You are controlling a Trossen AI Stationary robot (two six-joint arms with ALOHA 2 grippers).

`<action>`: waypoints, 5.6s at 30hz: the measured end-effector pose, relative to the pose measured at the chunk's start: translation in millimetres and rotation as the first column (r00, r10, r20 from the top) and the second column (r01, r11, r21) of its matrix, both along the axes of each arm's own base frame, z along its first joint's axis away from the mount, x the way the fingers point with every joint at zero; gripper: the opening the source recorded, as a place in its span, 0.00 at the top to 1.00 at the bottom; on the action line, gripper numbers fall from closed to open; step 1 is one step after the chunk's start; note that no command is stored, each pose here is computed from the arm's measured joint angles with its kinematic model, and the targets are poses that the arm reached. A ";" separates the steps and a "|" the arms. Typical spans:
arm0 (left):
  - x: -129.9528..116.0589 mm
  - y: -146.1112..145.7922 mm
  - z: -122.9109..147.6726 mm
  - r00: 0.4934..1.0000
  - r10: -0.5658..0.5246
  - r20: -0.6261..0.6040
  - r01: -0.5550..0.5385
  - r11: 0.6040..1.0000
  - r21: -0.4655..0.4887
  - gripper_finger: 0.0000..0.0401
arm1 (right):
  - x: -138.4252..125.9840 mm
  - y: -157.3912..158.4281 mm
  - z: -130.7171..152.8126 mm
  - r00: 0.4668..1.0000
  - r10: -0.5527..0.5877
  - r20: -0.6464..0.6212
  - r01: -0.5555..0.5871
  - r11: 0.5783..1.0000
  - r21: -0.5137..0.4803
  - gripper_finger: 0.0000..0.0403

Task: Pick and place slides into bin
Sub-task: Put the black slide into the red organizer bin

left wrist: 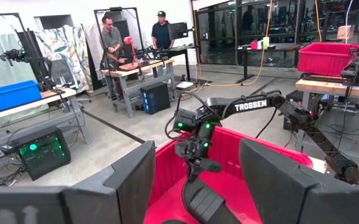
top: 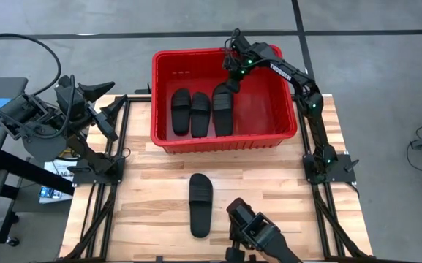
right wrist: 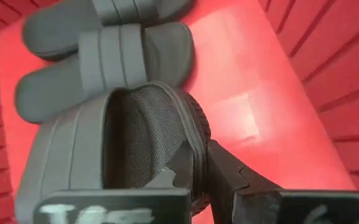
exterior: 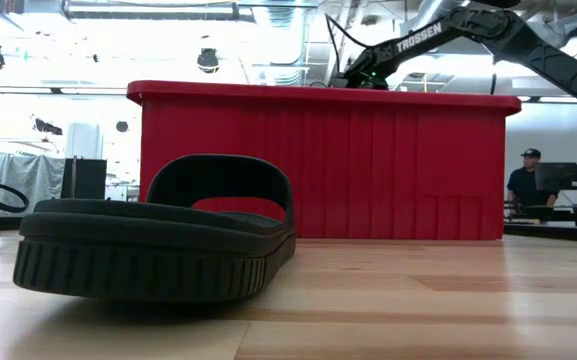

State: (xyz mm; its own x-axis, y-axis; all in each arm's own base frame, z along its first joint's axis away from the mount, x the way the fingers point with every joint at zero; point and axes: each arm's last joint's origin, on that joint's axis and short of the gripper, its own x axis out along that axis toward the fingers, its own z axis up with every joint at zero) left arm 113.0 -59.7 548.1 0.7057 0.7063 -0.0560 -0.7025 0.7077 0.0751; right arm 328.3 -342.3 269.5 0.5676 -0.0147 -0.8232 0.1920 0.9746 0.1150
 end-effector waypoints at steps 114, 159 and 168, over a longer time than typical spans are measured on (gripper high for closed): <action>-7.2 6.2 2.1 0.999 -0.011 -0.030 0.012 1.000 0.024 0.44 | 26.2 142.2 106.9 0.982 0.154 -0.105 -0.169 0.975 -0.144 0.55; -52.4 -48.6 -95.2 0.861 -0.500 0.091 0.506 0.860 -0.066 0.44 | 13.6 562.1 103.4 0.866 -0.382 0.324 0.455 0.871 -0.189 0.67; -52.7 -69.5 -100.4 0.824 -0.565 0.044 0.566 0.818 -0.104 0.44 | 42.0 578.3 48.8 0.865 -0.425 0.264 0.486 0.842 -0.236 0.66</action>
